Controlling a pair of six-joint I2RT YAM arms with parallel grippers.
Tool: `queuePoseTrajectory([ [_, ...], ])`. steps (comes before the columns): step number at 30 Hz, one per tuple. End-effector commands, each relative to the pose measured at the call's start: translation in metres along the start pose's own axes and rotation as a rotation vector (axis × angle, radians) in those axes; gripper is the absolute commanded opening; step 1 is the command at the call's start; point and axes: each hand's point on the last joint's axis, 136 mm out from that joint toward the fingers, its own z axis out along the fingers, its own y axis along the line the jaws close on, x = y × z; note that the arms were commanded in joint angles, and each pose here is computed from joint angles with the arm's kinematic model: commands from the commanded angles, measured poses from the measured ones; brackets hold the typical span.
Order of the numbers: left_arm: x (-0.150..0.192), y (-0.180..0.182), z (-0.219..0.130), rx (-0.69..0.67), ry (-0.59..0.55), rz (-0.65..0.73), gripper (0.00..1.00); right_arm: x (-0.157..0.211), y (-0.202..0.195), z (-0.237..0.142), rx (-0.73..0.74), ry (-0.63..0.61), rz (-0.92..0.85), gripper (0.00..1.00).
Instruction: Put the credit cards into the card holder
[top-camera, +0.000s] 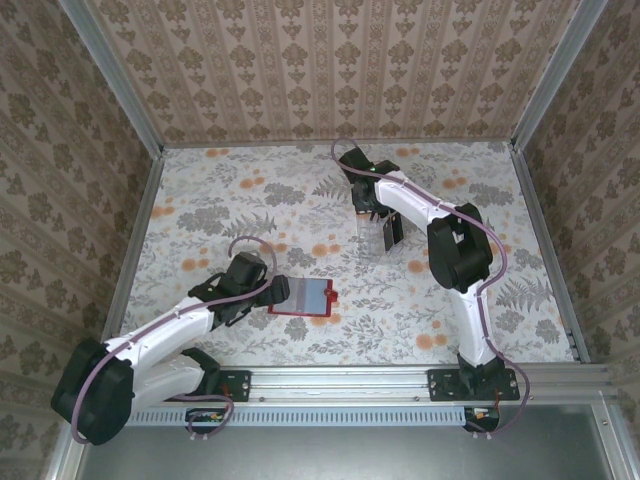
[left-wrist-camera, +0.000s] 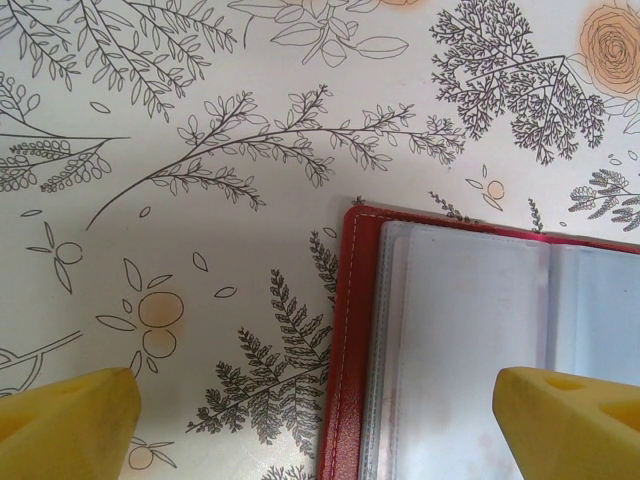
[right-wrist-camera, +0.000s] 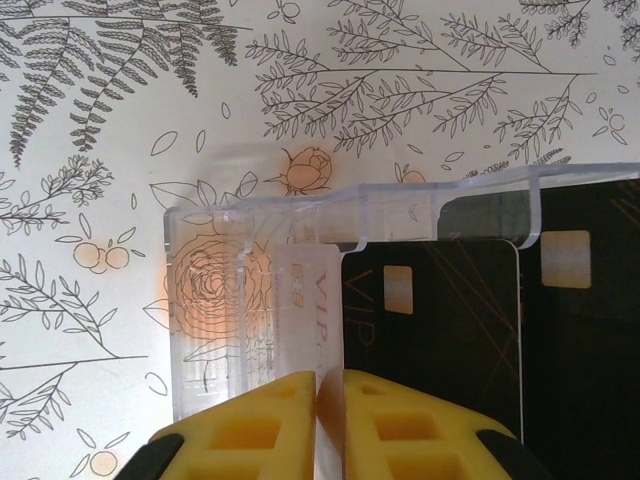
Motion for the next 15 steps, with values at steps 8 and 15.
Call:
queuePoseTrajectory([
  [8, -0.01, -0.005, -0.003, 0.018, -0.022, 0.01, 1.0, -0.001, -0.002, -0.006, -0.019, 0.013, 0.001, 0.14],
  [15, -0.009, -0.006, -0.003, 0.02, -0.02, 0.008, 1.0, -0.004, 0.0, -0.012, -0.052, 0.004, 0.018, 0.05],
])
